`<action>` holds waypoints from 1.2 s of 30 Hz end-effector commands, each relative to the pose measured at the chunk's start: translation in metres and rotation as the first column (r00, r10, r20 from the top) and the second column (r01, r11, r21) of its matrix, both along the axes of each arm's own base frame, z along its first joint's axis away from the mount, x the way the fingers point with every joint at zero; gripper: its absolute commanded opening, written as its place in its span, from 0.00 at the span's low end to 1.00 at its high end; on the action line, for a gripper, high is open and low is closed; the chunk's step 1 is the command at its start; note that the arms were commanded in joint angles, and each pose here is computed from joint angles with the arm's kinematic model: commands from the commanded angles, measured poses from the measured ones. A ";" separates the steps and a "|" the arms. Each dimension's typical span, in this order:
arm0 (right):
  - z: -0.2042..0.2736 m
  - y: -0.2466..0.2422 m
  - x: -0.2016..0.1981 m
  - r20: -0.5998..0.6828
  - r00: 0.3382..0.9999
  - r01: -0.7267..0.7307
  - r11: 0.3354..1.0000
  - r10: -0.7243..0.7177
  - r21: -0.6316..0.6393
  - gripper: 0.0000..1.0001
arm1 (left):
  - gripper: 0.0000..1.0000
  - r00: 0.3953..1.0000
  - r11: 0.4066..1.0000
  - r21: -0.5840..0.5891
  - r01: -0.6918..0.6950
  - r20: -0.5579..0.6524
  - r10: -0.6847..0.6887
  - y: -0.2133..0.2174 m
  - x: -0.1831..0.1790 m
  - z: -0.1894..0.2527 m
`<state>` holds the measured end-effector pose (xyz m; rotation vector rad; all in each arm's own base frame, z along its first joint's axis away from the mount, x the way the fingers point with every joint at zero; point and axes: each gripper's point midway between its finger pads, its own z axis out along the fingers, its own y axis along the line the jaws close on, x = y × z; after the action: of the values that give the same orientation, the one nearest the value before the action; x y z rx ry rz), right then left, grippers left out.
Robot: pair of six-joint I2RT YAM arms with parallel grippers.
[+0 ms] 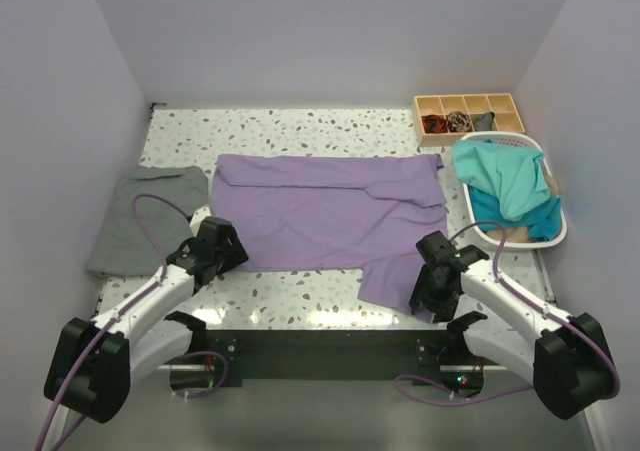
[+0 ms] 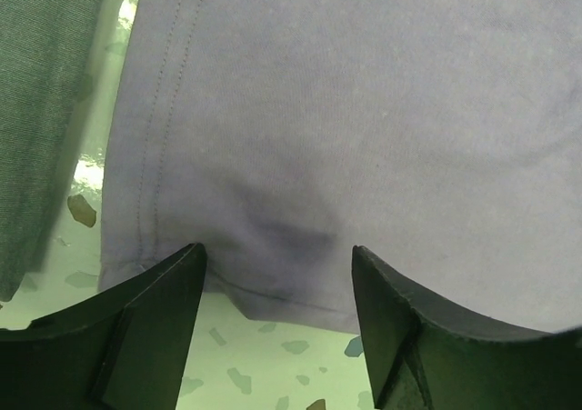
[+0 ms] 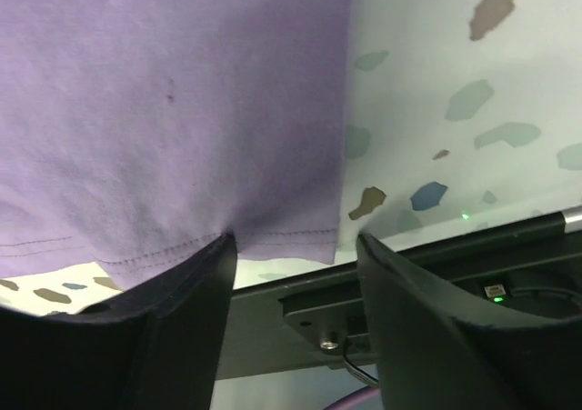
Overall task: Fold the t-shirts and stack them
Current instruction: Fold the tshirt
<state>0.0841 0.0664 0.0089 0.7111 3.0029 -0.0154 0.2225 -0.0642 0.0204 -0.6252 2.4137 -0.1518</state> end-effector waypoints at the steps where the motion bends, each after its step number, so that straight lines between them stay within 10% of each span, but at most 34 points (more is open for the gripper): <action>1: -0.003 0.004 0.019 0.064 0.998 -0.007 1.000 0.007 0.001 0.54 | 0.64 0.997 1.000 -0.010 -0.006 -0.079 0.005 0.000 -0.018 -0.020; 12: 0.006 0.011 0.035 0.115 0.991 -0.067 0.998 0.065 0.020 0.00 | 0.02 0.997 1.000 -0.016 -0.007 -0.074 0.005 0.000 -0.018 -0.017; 36: 0.102 0.004 0.140 0.438 0.870 -0.159 0.970 0.226 -0.185 0.00 | 0.05 0.997 0.995 0.096 -0.037 0.064 0.031 0.011 0.030 0.066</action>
<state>0.1854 0.0740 0.0825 0.3942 2.7082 0.0136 0.2369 -0.0649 0.0706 -0.6275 2.3783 -0.1417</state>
